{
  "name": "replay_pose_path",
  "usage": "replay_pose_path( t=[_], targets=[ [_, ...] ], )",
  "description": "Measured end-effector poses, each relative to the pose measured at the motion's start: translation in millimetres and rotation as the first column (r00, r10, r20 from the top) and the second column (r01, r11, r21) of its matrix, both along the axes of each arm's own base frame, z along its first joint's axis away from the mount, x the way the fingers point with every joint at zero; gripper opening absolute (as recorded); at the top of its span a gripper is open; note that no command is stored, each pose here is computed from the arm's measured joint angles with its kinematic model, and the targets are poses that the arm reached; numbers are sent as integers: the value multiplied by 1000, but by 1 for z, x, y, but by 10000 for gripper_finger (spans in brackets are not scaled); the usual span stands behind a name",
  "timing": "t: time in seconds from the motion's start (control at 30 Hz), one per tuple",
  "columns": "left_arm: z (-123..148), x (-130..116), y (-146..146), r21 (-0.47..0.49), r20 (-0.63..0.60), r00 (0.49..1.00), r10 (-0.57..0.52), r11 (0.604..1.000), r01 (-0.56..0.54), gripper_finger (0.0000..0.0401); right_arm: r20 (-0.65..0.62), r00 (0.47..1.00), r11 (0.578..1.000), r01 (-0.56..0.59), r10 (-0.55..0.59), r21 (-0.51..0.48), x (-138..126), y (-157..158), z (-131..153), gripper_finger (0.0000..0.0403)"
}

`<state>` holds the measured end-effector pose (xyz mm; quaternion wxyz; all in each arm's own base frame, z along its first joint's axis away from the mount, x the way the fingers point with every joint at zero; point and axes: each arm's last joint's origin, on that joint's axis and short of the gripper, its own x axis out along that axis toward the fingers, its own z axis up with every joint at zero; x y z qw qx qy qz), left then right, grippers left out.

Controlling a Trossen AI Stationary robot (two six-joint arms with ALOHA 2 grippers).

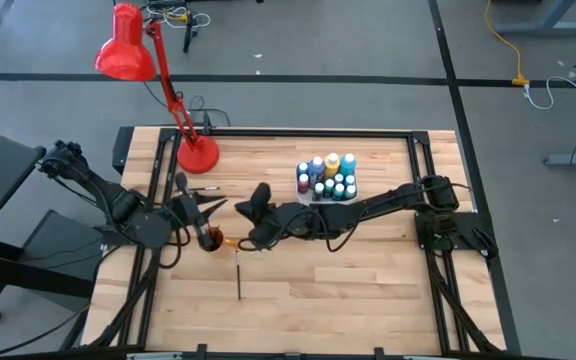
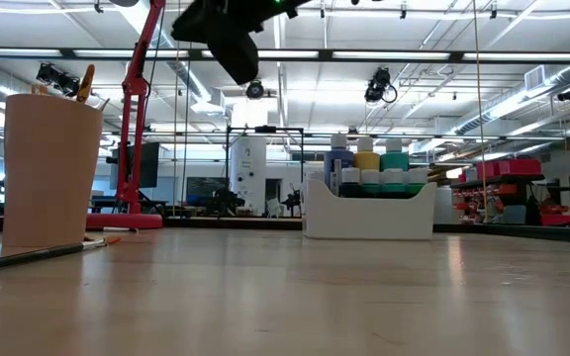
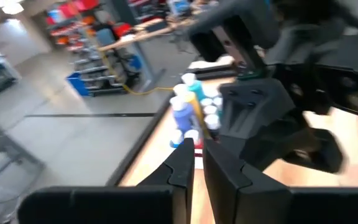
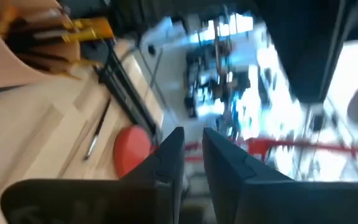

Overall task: Pick & Place Paint Supplies
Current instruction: Put the silver paint brush into the orange cup

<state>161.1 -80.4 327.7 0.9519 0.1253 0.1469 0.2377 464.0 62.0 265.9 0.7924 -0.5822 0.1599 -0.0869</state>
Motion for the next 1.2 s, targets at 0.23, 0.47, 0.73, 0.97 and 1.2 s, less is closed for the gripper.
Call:
replay_pose_path(
  t=[0.23,0.47,0.73,0.97,1.2],
  targets=[
    [1,1,8,58,-5,997,76,995,-76,93,-60,981,979,188,-184,81,-15,4,5,61],
    [12,1,35,-13,15,991,134,991,-134,171,-303,931,902,300,-206,311,-66,-8,31,61],
    [15,-13,84,-172,-162,949,271,939,-298,199,-299,935,765,332,-190,553,-128,-14,30,57],
    [-4,-27,120,-379,-349,851,393,771,-512,199,8,985,786,131,-171,605,-169,-28,-1,55],
    [-19,-13,147,-401,-522,813,258,767,-501,199,196,965,813,26,-172,581,-190,-38,-5,55]
  ],
)
